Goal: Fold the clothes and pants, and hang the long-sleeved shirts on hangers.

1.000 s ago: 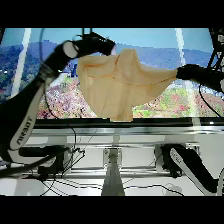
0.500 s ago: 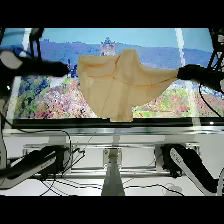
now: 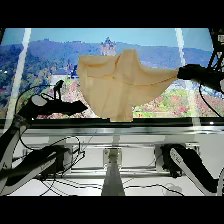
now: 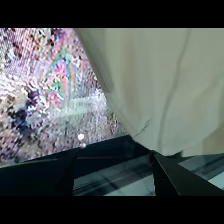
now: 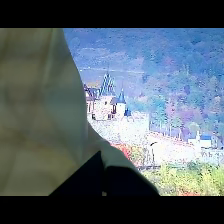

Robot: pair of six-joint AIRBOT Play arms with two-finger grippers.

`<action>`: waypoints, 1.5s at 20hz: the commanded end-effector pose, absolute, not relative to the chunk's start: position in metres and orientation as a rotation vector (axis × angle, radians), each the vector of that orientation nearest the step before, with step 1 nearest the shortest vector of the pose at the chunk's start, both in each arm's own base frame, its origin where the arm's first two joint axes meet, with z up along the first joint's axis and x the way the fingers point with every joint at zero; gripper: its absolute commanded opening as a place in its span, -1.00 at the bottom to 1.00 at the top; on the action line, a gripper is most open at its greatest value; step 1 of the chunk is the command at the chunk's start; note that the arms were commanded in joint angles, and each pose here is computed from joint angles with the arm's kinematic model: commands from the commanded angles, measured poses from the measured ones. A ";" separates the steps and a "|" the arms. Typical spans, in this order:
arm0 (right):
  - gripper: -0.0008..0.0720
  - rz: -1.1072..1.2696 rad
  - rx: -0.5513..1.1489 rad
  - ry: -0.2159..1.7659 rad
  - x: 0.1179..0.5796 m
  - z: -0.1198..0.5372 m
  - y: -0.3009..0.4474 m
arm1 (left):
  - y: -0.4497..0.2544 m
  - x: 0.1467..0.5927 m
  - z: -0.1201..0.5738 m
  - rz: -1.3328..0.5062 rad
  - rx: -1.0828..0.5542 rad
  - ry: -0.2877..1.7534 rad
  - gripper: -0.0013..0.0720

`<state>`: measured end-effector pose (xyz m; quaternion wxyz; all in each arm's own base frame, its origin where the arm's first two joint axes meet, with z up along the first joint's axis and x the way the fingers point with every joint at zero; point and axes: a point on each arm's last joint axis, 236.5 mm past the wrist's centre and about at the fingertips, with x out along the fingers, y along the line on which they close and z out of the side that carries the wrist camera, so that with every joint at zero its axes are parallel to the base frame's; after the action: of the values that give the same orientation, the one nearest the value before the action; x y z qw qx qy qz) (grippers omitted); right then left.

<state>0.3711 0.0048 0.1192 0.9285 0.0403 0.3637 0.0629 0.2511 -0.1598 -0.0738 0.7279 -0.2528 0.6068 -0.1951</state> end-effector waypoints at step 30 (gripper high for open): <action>-0.94 0.235 0.339 0.139 0.326 0.371 0.038 | -0.054 0.322 0.434 -0.222 -0.016 -0.233 -0.93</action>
<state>0.3600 0.0015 0.2897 0.9764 0.1334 0.1640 0.0440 0.3807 -0.0879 0.3320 0.9842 -0.0243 0.0471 -0.1689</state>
